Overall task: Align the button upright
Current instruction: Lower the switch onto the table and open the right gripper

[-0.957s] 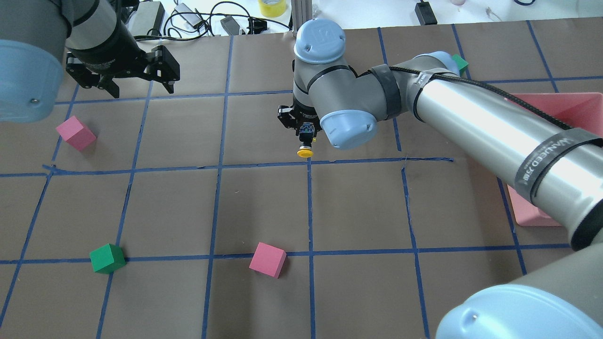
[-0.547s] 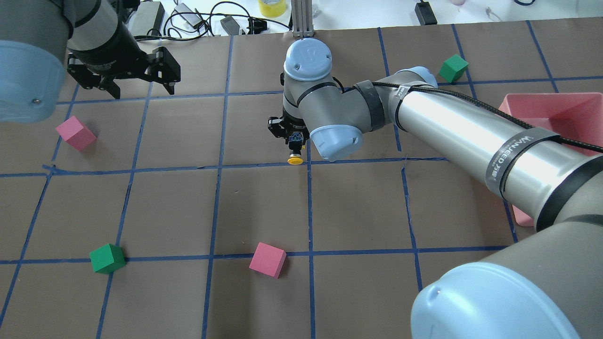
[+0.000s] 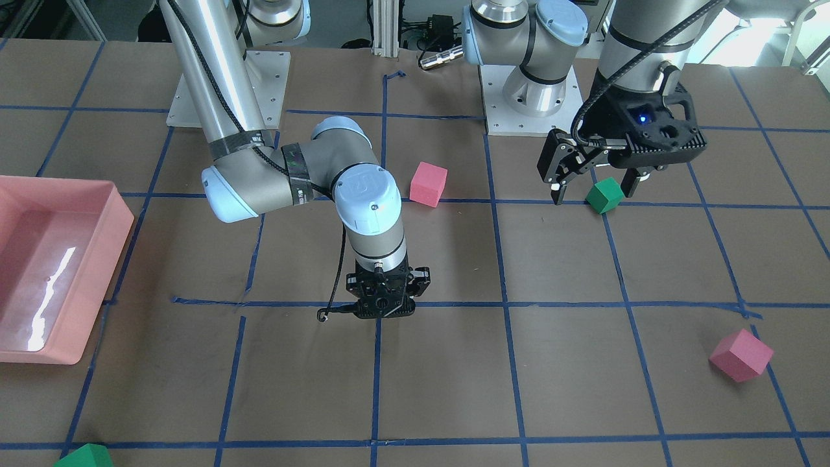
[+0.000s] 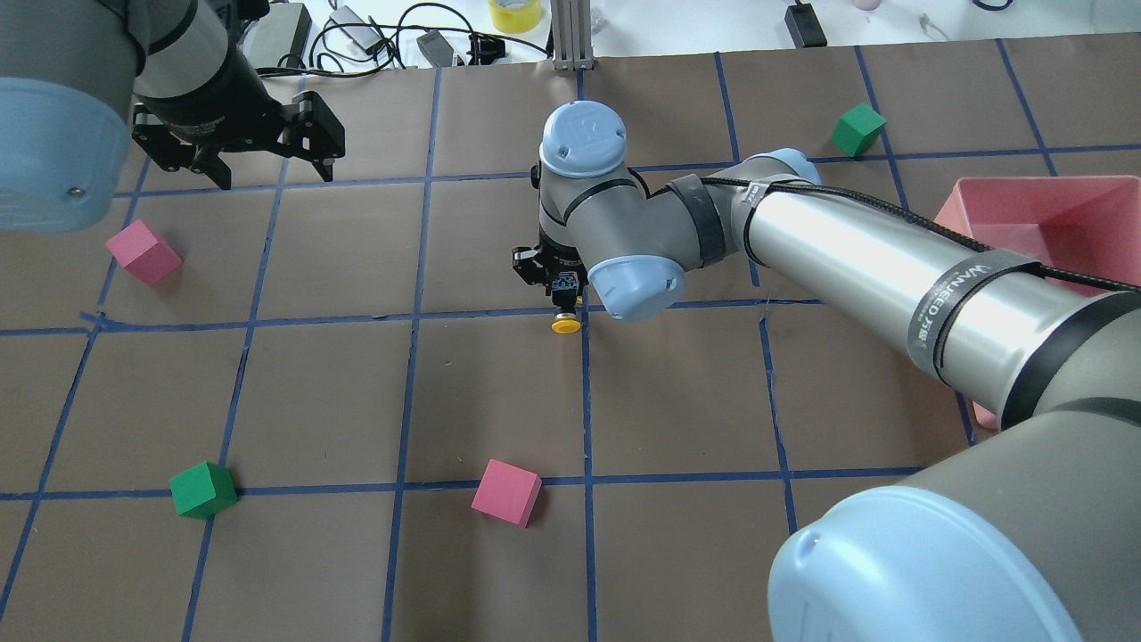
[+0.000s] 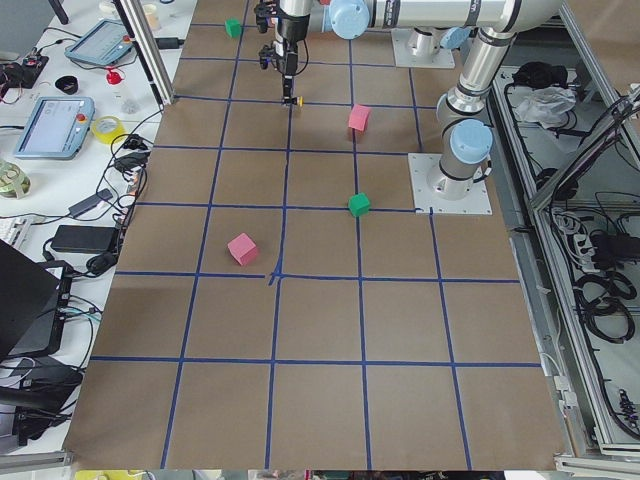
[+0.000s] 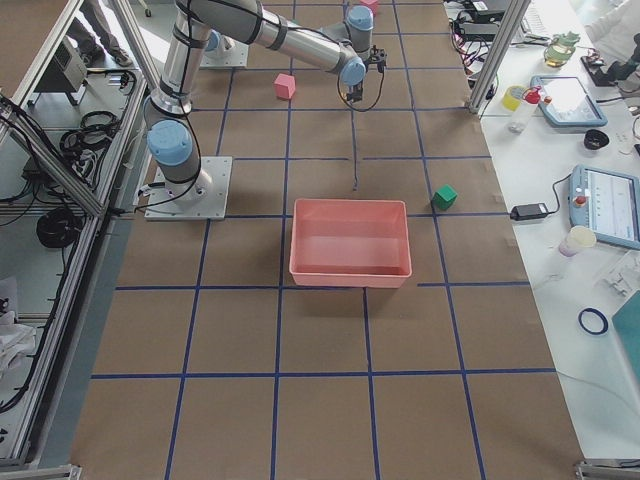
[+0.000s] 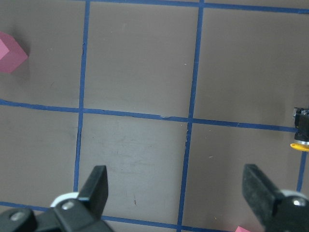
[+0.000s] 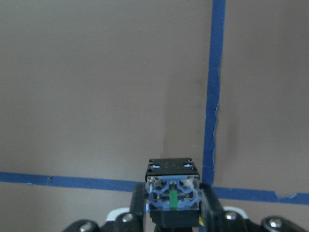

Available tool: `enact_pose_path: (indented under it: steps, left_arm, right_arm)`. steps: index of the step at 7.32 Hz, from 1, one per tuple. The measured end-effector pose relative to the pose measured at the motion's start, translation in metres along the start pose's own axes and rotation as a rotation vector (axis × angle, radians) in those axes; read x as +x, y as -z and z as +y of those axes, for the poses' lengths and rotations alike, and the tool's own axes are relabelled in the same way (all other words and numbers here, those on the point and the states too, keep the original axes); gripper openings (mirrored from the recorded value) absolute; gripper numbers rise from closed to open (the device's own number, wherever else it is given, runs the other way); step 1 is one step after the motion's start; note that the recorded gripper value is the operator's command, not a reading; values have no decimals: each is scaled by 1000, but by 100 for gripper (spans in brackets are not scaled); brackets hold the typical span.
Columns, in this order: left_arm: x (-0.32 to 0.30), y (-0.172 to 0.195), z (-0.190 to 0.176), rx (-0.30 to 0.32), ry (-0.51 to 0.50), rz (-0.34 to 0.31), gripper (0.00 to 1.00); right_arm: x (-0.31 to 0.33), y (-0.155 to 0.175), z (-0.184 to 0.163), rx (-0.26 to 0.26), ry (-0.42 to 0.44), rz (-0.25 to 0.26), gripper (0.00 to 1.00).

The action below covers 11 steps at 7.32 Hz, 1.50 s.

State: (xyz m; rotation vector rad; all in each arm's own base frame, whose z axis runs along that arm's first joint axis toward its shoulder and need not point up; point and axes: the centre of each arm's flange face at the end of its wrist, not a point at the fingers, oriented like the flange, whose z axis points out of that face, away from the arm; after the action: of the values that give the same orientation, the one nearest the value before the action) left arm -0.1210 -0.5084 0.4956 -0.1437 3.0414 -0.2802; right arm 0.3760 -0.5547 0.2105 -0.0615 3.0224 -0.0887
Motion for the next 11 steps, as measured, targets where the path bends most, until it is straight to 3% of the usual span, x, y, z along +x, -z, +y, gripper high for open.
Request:
enact_pose_path:
  steps: [2,4,5,6,7,8,11]
  left_arm:
    - [1,1,1,2,-4,0,100]
    - [2,2,2,1,-6,1,100]
    - [2,2,2,1,-6,1,100]
    - [2,1,2,1,-6,1,100]
    - [2,0,3,-3,-6,1,100]
    - [3,-3,5,-9,-6,0,100]
    - [4,-9,10,-20,-8,0,100]
  right_arm:
    - [0,-2,1,-5,-1,1,9]
    - [1,-4,2,-7,-1,2,42]
    - [1,-4,2,-8,-1,2,49]
    - [1,-4,2,-8,-2,2,65]
    - [1,-3,2,-7,0,2,76]
    - [1,-2,2,-4,2,1,96]
    - [0,13,1,18,15,-5,100]
